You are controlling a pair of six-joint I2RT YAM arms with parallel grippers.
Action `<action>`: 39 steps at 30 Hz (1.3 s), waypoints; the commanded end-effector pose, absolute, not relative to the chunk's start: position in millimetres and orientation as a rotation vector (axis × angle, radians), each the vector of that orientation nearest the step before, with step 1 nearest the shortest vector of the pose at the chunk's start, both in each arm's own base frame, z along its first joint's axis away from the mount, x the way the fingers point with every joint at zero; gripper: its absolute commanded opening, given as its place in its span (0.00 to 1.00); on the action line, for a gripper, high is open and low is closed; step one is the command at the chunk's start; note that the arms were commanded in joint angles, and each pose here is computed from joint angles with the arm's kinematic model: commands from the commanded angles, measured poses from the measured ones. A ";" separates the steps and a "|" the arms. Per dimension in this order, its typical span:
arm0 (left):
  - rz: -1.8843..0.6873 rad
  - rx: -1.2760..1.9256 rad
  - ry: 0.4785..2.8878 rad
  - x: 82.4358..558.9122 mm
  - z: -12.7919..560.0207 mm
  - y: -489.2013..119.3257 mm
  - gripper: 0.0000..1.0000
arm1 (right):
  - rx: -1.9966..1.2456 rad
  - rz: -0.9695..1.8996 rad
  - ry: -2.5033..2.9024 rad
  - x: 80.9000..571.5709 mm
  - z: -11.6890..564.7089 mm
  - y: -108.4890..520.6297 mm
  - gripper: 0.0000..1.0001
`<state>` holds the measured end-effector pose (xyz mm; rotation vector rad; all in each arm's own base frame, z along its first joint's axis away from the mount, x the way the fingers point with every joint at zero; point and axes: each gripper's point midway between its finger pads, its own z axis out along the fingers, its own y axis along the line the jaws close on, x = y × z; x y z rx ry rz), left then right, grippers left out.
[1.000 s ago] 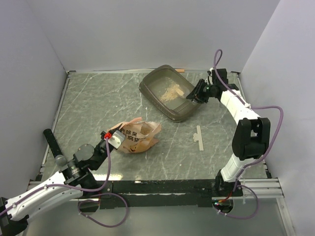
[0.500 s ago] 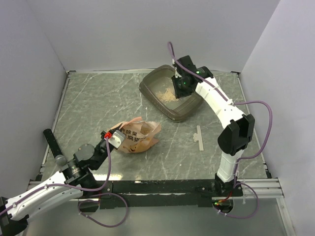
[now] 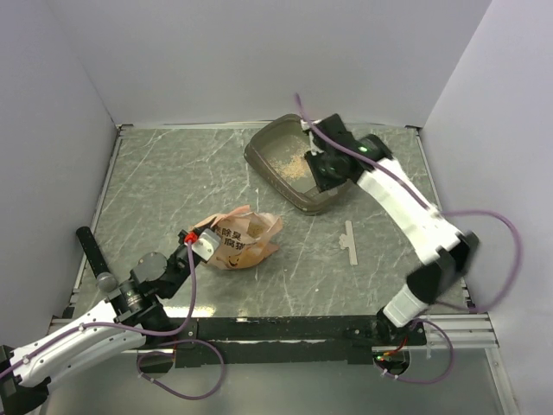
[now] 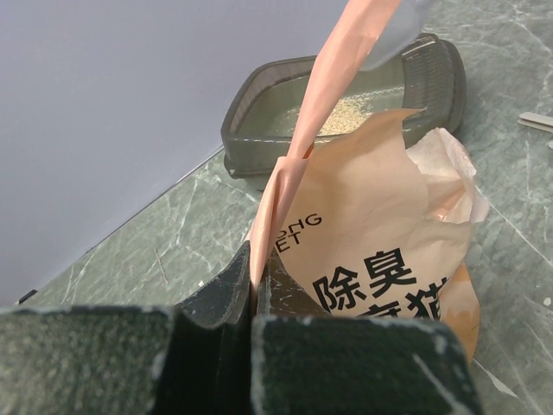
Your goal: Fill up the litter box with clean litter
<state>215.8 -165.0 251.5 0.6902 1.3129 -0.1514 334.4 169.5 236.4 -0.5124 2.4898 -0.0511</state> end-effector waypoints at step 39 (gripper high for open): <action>-0.436 0.838 1.121 175.0 296.7 -206.8 0.01 | -0.883 1.082 2.588 154.8 262.5 257.5 0.00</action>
